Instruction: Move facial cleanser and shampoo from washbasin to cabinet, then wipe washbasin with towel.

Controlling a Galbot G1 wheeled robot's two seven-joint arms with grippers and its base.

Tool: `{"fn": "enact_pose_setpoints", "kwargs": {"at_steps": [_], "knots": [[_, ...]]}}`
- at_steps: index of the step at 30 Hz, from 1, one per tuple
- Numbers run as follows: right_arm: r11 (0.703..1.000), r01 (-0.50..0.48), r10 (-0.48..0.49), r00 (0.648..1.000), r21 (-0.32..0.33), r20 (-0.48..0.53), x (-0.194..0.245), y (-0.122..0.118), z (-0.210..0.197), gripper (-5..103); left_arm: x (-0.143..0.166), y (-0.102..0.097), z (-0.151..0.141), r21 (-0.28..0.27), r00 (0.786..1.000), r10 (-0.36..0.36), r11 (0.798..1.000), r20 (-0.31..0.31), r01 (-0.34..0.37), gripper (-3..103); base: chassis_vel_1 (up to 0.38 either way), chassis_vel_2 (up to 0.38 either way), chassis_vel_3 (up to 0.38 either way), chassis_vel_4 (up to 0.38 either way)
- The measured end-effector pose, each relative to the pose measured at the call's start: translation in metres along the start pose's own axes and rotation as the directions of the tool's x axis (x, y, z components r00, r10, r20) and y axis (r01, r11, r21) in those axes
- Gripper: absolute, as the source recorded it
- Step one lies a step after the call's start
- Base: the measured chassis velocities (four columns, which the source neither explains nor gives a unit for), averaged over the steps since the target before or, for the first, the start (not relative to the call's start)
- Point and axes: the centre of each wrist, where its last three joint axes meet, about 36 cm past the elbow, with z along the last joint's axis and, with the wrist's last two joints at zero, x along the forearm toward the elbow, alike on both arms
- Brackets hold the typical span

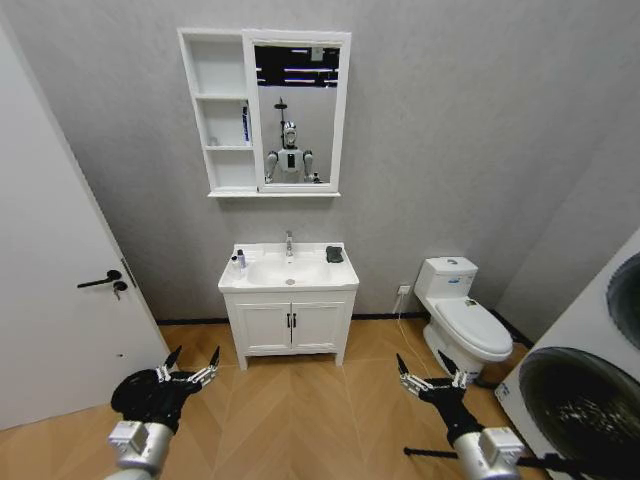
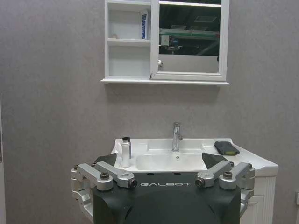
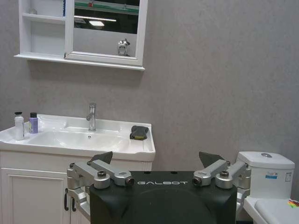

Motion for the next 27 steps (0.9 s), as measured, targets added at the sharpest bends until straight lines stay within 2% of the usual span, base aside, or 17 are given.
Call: {"fn": "enact_pose_setpoints", "kwargs": {"at_steps": [16,27], "knots": [[1.000,0.008,-0.008,1.000,-0.018,-0.002,-0.0021,0.0007,0.0005,100,0.0019,-0.0005,0.0000,-0.001,1.000,0.005,1.000,0.006,-0.005,100,0.033,0.028,-0.031,-0.033],[1.000,0.010,-0.010,1.000,-0.019,0.000,-0.0021,0.0001,0.0039,100,0.0025,-0.0011,0.0018,-0.006,1.000,0.004,1.000,0.003,-0.004,100,-0.114,0.093,0.109,-0.100]]}}
